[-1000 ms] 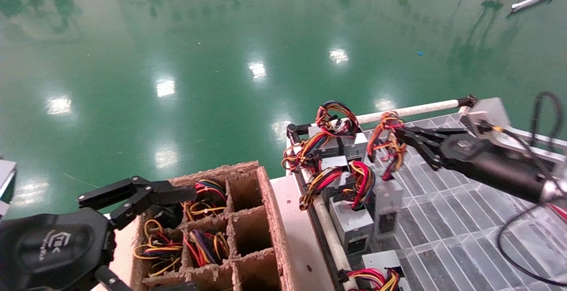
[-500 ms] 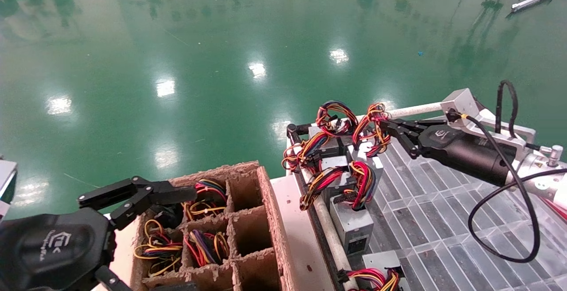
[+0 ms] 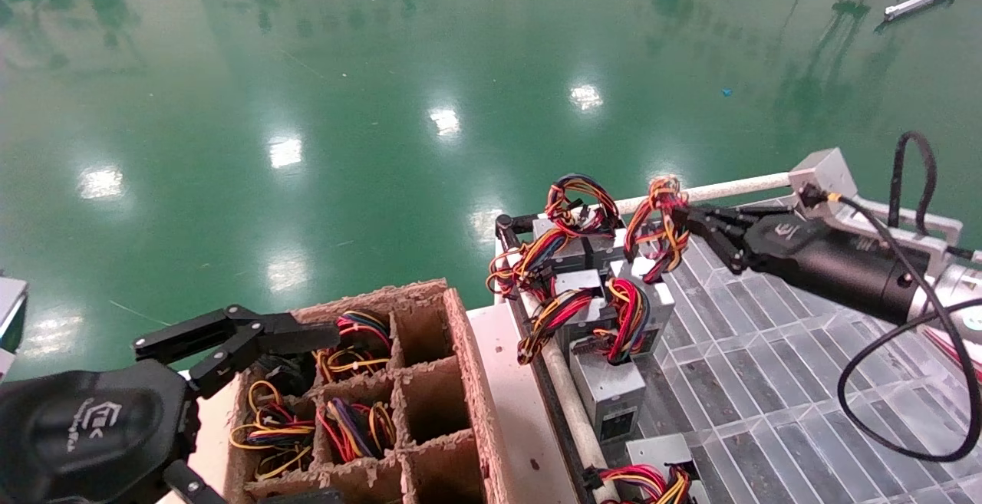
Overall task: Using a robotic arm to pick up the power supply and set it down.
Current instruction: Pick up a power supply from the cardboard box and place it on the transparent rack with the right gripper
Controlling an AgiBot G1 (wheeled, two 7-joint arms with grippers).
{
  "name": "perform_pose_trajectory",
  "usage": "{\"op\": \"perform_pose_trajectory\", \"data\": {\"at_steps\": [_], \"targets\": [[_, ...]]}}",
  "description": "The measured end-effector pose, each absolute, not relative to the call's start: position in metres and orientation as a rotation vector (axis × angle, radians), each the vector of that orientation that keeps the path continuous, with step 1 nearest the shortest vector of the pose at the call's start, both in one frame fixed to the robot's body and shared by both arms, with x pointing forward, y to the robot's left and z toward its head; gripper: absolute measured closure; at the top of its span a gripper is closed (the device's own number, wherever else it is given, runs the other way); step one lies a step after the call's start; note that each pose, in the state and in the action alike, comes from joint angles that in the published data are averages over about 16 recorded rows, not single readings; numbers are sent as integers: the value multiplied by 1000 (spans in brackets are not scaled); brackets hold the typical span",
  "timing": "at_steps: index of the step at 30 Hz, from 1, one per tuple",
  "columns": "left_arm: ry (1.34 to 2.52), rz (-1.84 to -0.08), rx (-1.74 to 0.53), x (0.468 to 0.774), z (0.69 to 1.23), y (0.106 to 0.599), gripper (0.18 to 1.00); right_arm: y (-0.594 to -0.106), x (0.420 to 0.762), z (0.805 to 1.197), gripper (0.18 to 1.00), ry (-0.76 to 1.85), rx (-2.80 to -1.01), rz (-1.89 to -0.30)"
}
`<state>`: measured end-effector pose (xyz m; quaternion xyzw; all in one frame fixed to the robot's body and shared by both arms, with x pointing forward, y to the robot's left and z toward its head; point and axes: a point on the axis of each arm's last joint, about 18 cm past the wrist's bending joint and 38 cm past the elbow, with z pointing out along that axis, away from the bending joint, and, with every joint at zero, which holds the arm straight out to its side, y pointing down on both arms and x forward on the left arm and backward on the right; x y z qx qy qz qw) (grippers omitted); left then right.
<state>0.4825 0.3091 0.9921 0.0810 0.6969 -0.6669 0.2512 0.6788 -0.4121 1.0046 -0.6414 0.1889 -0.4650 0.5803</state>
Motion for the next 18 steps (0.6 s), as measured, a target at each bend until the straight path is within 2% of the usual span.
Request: {"op": "perform_pose_trajectory", "data": {"at_steps": [18], "targets": [[1896, -1815, 220, 482, 992, 309, 184, -411, 682, 1000, 968, 462, -1505, -1081]]}}
